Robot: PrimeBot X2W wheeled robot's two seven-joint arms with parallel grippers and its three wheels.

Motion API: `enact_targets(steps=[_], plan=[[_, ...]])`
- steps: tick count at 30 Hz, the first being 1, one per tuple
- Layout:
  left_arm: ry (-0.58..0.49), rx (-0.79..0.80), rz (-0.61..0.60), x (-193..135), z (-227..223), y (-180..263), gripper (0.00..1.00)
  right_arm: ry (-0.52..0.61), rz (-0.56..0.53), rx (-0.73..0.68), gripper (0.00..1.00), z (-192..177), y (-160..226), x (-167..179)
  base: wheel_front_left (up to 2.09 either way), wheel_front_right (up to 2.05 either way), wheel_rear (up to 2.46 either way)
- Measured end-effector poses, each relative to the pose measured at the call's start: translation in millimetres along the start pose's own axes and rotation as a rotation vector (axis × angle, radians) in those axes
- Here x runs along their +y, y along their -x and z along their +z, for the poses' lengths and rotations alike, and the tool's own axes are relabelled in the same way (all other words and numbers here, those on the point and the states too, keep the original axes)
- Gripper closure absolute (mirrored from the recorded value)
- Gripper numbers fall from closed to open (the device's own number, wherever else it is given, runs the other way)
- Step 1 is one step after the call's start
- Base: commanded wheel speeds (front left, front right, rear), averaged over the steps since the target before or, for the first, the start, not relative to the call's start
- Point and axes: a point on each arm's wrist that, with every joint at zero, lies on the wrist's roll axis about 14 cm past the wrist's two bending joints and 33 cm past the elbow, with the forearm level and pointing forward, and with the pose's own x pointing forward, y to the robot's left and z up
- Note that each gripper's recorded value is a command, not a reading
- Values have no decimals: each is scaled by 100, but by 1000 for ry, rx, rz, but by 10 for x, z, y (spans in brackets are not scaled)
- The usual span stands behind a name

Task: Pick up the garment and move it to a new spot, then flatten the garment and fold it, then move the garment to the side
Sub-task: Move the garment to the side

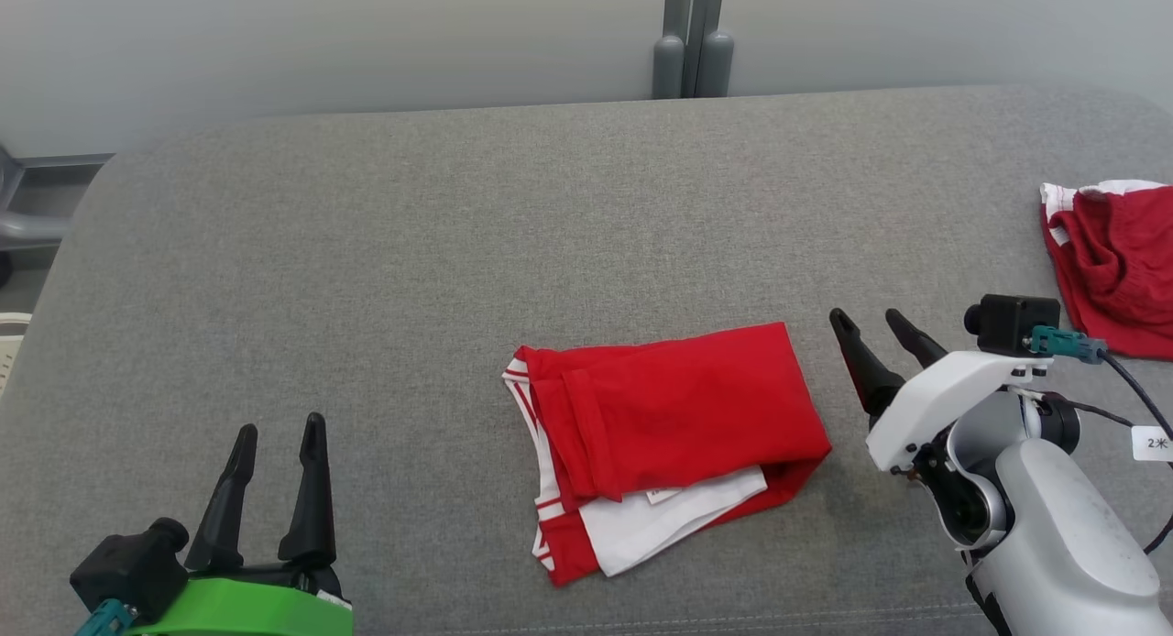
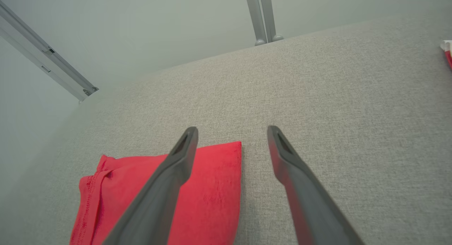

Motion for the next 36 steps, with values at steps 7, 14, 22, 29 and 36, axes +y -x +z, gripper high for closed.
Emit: enact_targets(steps=[7, 14, 22, 29, 36], plan=[[-7, 15, 5, 20, -33, -23, 0, -12, -31, 85, 0, -182, 20, -99, 0, 0, 0], [-6, 27, 34, 103, -70, 4, 0, -15, -17, 266, 0, -460, -77, -97, 0, 0, 0], [1, 22, 82, 231, -69, 44, 0, -58, 22, 454, 0, -751, -159, -25, 0, 0, 0], [0, 18, 112, 314, -66, 90, 0, -88, 50, 571, 0, -994, -143, 66, 0, 0, 0], [-4, 17, 115, 330, -67, 92, 0, -72, 41, 580, 64, -1043, -159, 40, 0, 0, 0]])
